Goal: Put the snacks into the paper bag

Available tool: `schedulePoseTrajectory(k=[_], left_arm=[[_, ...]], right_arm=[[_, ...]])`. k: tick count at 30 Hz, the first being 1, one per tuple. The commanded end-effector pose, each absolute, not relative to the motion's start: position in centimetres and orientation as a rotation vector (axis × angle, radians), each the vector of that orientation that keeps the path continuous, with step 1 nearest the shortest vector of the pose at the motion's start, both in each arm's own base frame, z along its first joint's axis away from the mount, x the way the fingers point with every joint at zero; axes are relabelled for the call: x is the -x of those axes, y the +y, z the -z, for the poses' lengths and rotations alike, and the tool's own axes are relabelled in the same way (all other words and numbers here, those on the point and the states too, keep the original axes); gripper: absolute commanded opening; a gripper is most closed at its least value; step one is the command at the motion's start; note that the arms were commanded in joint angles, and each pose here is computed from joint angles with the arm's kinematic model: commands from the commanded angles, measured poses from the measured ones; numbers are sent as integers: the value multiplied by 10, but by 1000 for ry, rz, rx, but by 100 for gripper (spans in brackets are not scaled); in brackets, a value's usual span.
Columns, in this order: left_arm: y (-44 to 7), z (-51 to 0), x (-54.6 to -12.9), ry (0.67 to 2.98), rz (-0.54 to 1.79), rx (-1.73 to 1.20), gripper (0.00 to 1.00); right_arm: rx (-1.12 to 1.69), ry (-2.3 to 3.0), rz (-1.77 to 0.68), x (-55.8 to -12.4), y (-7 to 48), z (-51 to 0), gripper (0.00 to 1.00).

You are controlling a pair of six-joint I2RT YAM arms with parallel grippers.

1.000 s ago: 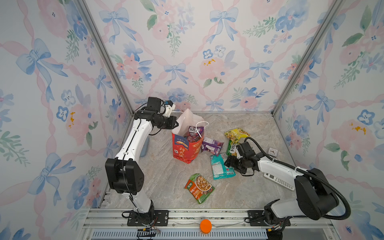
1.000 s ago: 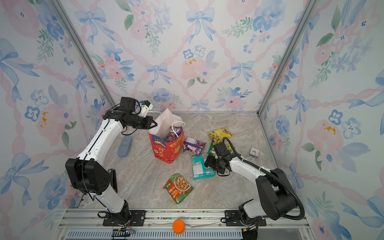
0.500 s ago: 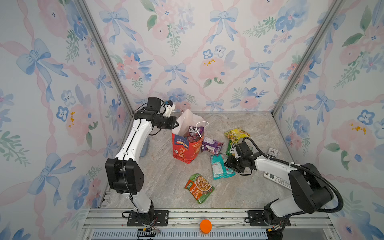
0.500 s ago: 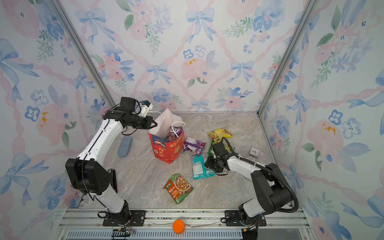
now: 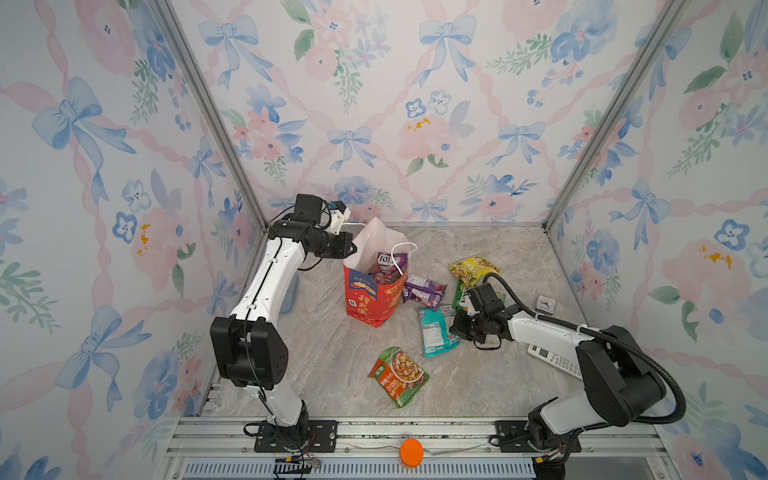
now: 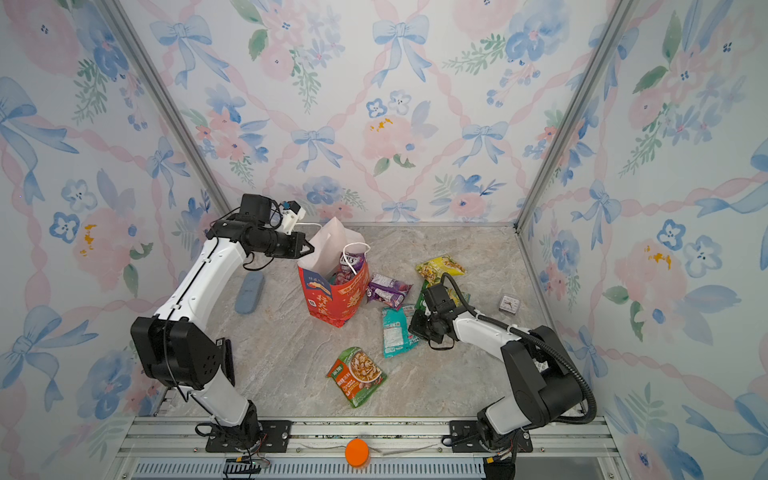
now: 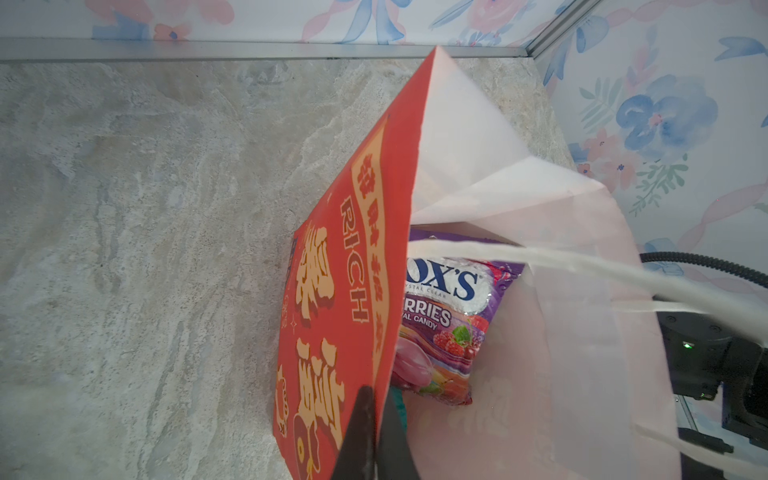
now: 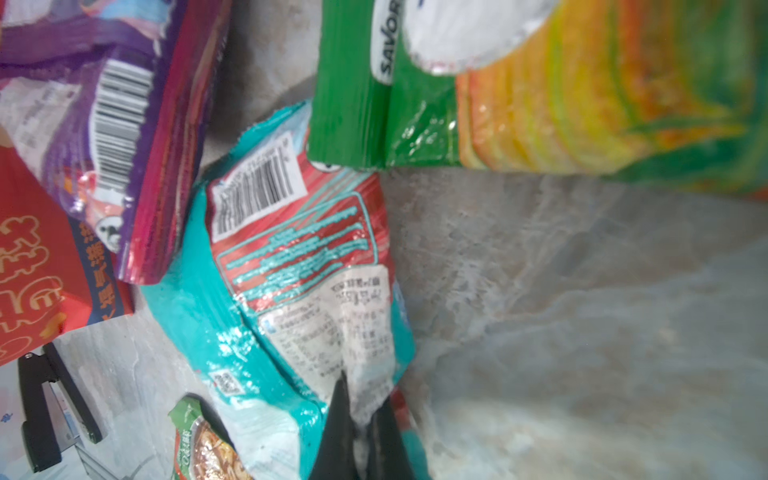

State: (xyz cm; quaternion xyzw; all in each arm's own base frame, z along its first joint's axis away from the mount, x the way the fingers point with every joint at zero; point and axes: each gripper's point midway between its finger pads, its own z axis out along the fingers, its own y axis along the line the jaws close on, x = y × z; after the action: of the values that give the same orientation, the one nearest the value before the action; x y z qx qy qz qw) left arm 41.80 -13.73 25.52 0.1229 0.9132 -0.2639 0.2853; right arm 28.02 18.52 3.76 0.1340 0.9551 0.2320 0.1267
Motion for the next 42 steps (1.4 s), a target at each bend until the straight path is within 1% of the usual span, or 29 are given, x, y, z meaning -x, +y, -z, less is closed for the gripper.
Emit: schedulePoseTrajectory(k=[1, 10, 14, 27, 35, 42], left_arm=[[-139, -243, -413, 2488, 705, -328, 0], [-139, -243, -413, 2487, 706, -327, 0], [-139, -243, -413, 2487, 709, -326, 0], [-140, -243, -413, 2488, 713, -324, 0], [-139, -243, -412, 2489, 708, -325, 0], [-139, -242, -412, 2493, 706, -322, 0]], right_arm=[[-373, 2793, -651, -272, 183, -44, 0], [-382, 2735, -664, -264, 176, -77, 0], [-383, 2683, -682, -262, 174, -101, 0], [-310, 2478, -717, -265, 177, -205, 0], [-240, 2348, -728, -280, 188, -263, 0], [-180, 2224, -728, -307, 201, -307, 0]])
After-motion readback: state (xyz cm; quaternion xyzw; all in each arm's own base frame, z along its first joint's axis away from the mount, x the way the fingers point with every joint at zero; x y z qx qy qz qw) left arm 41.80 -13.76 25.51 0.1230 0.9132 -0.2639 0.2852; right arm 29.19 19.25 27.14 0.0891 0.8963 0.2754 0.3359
